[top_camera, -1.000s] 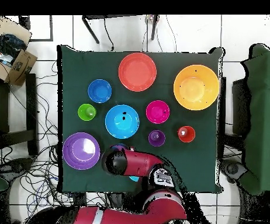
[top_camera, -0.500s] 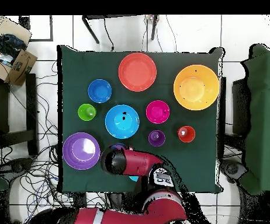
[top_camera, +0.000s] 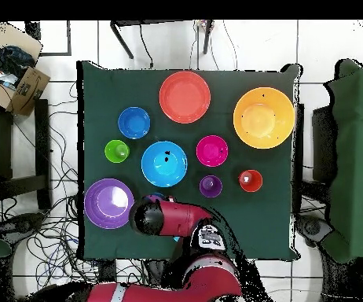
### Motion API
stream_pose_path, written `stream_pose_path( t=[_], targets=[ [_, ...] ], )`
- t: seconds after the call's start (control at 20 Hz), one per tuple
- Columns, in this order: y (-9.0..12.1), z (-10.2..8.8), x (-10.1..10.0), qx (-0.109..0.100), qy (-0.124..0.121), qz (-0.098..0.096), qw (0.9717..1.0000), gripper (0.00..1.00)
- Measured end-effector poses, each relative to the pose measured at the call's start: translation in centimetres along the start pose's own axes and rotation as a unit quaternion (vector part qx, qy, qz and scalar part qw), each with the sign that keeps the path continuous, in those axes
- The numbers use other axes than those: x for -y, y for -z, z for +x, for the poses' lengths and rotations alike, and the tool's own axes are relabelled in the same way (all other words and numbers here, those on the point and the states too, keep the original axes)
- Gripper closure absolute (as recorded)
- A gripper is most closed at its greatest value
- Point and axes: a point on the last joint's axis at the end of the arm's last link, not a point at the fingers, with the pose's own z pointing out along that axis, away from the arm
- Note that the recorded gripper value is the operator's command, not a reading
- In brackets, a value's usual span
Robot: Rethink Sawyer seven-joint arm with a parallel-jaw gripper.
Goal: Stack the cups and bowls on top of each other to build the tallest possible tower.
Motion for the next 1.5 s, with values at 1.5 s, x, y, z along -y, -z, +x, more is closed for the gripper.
stream_pose_path(
  t=[1.5],
  targets=[
    [4.9, -6.6, -2.7, -0.021, 0.036, 0.016, 0.9990, 0.00]
  ],
)
